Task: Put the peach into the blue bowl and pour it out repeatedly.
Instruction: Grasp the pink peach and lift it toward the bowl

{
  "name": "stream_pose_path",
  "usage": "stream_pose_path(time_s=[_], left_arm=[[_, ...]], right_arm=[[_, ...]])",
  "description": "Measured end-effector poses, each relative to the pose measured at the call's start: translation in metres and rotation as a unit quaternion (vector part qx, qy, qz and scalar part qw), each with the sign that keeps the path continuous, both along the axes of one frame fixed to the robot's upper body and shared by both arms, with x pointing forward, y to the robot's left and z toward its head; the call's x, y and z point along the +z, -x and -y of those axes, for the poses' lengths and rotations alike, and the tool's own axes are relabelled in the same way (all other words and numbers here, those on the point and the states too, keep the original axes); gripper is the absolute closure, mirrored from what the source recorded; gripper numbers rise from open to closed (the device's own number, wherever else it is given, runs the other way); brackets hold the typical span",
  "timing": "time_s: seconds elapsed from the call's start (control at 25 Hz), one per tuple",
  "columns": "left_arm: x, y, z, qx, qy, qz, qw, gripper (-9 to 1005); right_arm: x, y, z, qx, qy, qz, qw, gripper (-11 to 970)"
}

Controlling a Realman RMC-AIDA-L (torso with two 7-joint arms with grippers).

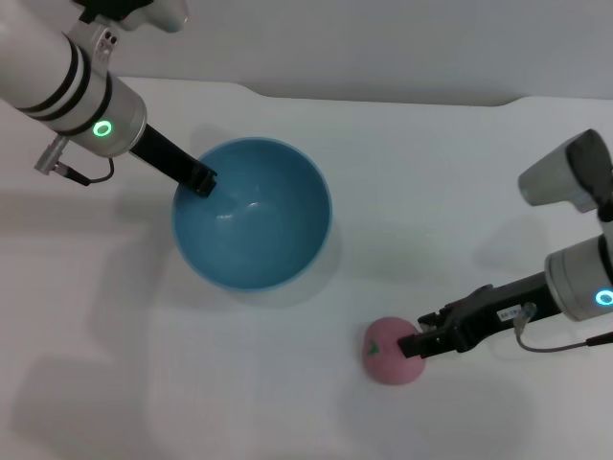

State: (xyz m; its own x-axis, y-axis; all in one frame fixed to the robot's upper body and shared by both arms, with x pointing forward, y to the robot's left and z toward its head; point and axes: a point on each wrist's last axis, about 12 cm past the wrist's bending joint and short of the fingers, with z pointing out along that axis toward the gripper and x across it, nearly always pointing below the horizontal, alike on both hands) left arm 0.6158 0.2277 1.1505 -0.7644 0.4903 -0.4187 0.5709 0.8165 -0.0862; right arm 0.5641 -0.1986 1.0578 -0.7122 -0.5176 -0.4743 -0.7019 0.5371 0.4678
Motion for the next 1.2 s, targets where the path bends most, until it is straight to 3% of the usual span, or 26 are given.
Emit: stream_pose_path(time_s=[0.32,0.72,0.96,1.2], left_arm=[[0.000,-0.001,0.007,-0.009,0.001,-0.003,1.000,997],[0.001,-0.001,0.010,-0.013,0.003,-0.004,1.000,998],[0.001,0.000,0.014,-0.024,-0.001,-0.007,1.000,997],[0.000,0.001,0.022,-0.040,-0.011,-0.006,0.999,997]], right_arm=[[-0.007,-0.004,-0.019,0.008,0.009,-0.012,1.000,389],[-0.009,-0.005,-0.025,0.022,0.025,-0.007,0.999,426],[-0.008,-0.006,-0.021,0.014,0.019,0.003,1.000,634],[-0.002,-0.002,0.000,-0.039,-0.034,0.010,0.999,740]])
